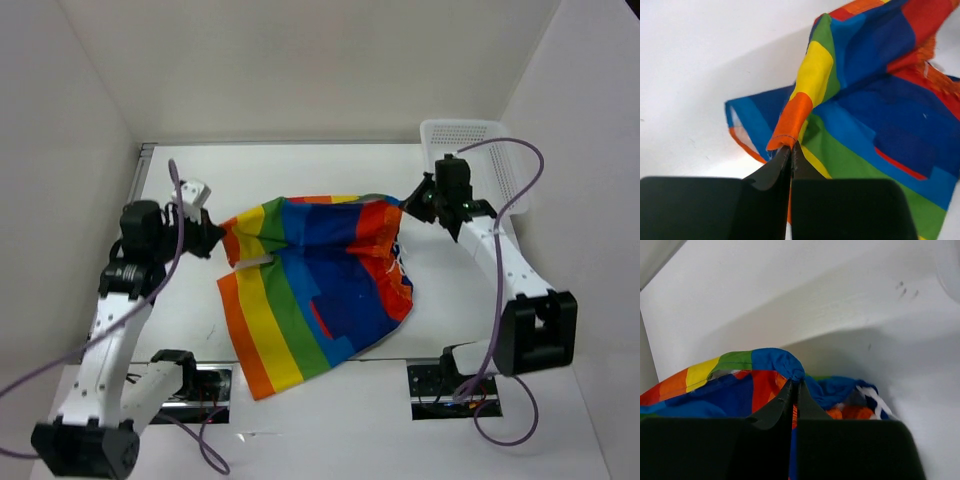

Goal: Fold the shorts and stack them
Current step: Fold the shorts

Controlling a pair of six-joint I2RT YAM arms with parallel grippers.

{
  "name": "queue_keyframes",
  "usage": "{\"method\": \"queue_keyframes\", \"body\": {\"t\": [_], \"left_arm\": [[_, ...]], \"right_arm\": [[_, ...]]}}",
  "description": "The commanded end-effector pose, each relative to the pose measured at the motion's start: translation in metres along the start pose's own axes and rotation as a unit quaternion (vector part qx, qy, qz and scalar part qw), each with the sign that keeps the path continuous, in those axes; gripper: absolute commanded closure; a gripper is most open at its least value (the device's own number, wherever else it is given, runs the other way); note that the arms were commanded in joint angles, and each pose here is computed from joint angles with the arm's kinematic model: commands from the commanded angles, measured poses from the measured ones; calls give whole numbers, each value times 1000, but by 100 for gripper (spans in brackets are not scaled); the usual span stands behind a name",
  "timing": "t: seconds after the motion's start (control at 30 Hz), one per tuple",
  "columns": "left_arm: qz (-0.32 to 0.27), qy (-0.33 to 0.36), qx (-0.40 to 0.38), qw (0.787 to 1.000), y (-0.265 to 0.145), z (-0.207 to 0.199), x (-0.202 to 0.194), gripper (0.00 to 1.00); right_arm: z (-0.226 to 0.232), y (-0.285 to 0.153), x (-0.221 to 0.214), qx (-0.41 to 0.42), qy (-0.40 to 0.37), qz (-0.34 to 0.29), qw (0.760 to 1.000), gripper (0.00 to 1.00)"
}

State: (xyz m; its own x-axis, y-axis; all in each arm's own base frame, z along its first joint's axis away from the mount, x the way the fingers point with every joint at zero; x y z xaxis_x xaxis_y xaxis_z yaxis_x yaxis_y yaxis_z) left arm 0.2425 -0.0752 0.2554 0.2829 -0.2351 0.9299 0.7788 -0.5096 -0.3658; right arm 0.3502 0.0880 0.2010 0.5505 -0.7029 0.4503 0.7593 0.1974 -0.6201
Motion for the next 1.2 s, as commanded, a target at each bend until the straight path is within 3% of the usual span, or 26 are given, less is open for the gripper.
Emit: {"method": "queue_keyframes", "body": {"t": [0.0, 0.03, 0.17, 0.53, 0.73, 0.93, 1.1, 1.13, 1.17], "left_arm": [[-39, 25, 51, 998, 22, 42, 52, 100], [-56, 31, 70, 995, 19, 57, 73, 100], [-52, 18, 81, 995, 51, 106, 87, 100], [-48, 2, 96, 994, 115, 201, 103, 100], [-53, 6, 97, 994, 134, 223, 116, 100], [-53, 7, 102, 993, 140, 234, 130, 100], [-64, 12, 88, 994, 129, 222, 137, 100], [-64, 13, 88, 994, 126, 219, 138, 100], [-68, 15, 84, 994, 120, 212, 138, 100]], "right_arm": [[38, 14, 36, 41, -14, -34, 998, 99], [45, 24, 44, 41, -19, -35, 998, 99], [63, 52, 60, 46, -31, -32, 998, 99], [101, 122, 102, 66, -52, -29, 996, 99], [117, 158, 117, 71, -57, -19, 996, 99], [157, 159, 134, 96, -71, -31, 992, 99], [150, 175, 118, 48, -83, -10, 995, 99], [184, 139, 142, 103, -89, -60, 989, 99], [160, 172, 123, 74, -86, -22, 993, 99]]}}
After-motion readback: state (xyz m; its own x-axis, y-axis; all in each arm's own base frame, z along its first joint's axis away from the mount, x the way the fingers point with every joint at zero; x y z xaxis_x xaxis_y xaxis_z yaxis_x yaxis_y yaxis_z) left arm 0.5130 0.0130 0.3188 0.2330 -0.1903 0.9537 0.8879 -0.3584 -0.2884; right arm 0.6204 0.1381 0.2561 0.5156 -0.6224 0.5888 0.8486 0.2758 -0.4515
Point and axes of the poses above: each gripper's point midway between its finger pads, its own y axis out along the fingers, its own z axis along the line the jaws close on, x = y × z, the point moved 3 cm from there along -y, back along the fingers, and after that the axes turned 11 degrees about y, right-handed, at the moved point
